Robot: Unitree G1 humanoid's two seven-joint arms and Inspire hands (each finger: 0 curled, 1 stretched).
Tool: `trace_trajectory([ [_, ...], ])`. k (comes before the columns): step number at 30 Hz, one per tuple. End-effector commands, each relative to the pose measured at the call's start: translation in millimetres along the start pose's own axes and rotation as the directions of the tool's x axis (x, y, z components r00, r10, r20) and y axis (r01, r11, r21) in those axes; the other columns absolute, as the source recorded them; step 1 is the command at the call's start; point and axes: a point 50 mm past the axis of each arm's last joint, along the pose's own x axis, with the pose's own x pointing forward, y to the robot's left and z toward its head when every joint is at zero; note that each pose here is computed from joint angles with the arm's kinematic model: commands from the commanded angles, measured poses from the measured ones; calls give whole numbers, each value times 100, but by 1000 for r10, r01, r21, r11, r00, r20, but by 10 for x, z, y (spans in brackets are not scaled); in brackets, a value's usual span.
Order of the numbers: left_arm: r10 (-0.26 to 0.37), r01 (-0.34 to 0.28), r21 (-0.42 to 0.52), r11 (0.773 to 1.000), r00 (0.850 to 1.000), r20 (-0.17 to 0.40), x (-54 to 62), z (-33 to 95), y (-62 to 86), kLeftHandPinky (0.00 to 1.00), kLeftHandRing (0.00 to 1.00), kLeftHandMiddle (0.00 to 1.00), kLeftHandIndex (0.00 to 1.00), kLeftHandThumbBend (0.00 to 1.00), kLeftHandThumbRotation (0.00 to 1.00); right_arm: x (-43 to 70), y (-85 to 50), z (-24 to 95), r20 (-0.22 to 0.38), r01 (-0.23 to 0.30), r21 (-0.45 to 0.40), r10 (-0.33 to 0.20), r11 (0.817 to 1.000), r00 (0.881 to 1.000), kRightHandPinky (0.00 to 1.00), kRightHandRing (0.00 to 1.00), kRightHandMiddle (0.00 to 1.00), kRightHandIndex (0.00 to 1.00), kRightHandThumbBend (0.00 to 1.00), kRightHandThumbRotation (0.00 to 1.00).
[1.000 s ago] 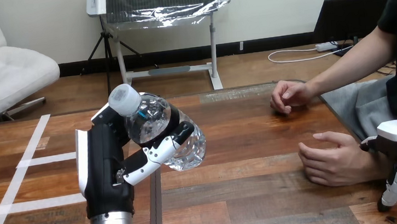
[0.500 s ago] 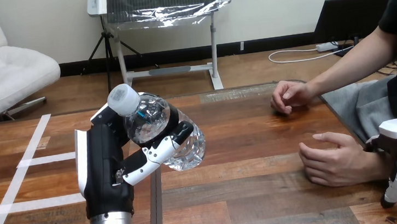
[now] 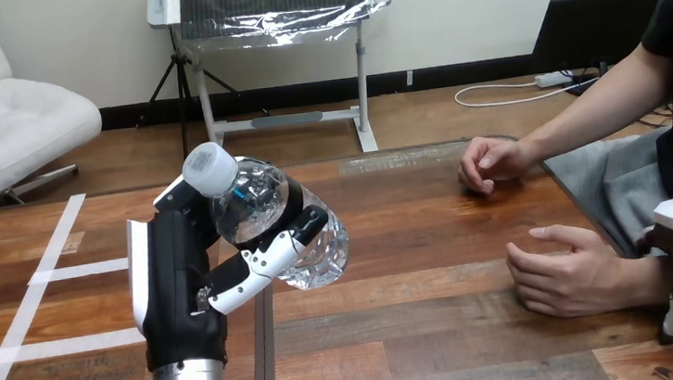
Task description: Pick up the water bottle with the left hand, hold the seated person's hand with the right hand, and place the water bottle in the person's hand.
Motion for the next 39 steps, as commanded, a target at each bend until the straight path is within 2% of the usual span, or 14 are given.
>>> trace_trajectory([
  [1, 4, -2, -17, 1000, 995, 100, 124, 158, -34, 41, 40, 43, 50, 62, 0, 9, -174, -23, -33, 50, -27, -51, 998, 998, 86, 95, 94, 90, 70, 10],
  [17, 1, 1, -19, 1000, 995, 100, 125, 157, -38, 41, 41, 43, 50, 62, 0, 17, -160, 7, -1, 62, -18, -62, 998, 998, 83, 90, 90, 88, 69, 7],
  [32, 6, -4, -21, 1000, 994, 108, 140, 169, -33, 41, 40, 43, 50, 61, 0, 50, -135, 78, 70, 62, -39, -59, 997, 996, 79, 83, 85, 84, 69, 4],
  [39, 8, -5, -27, 1000, 994, 109, 144, 170, -24, 40, 40, 43, 50, 61, 0, 88, -102, 129, 97, 28, -46, -24, 999, 995, 79, 82, 85, 83, 68, 3],
])
